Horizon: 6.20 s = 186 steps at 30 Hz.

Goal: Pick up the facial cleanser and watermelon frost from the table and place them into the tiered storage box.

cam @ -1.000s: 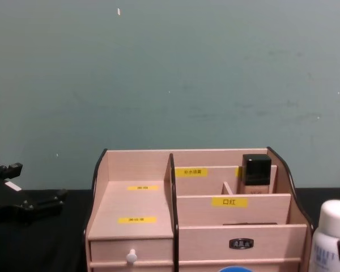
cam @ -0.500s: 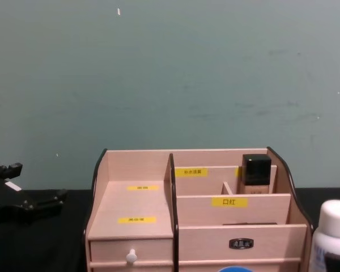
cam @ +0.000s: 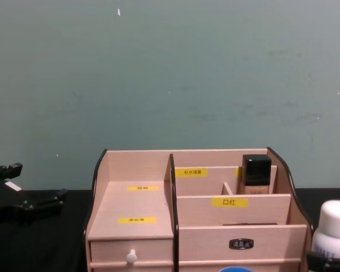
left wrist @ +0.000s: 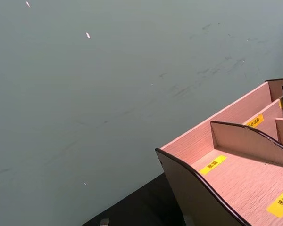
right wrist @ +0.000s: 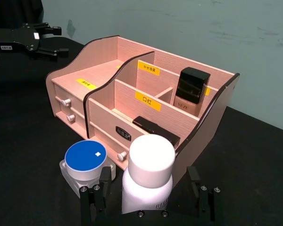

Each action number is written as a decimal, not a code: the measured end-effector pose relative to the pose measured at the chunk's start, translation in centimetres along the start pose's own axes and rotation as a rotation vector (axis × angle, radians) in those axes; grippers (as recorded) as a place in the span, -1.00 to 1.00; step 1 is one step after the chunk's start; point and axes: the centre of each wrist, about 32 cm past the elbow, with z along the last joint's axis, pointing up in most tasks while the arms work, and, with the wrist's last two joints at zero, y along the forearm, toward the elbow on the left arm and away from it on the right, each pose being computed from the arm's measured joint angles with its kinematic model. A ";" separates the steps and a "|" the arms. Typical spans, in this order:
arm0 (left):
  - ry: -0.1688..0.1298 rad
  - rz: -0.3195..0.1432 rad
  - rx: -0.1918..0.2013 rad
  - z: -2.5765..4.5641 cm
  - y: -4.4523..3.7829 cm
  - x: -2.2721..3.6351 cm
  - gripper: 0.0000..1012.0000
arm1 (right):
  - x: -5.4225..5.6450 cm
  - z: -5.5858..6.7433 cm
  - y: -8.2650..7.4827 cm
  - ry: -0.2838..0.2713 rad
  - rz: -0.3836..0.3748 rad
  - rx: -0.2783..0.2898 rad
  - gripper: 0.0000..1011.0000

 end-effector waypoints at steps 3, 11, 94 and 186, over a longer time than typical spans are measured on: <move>0.000 0.000 0.000 0.00 0.00 0.00 1.00 | 0.1 -0.1 0.3 0.002 0.003 0.004 0.98; 0.000 0.000 0.000 0.00 0.00 0.00 1.00 | 0.2 -0.2 1.3 0.002 0.018 0.015 0.98; 0.000 0.000 0.000 0.00 0.00 0.00 1.00 | 0.8 9.3 5.7 -0.116 0.157 0.166 0.19; 0.000 0.000 0.000 0.00 0.00 0.00 1.00 | 4.2 8.8 16.3 -0.086 0.180 0.143 0.19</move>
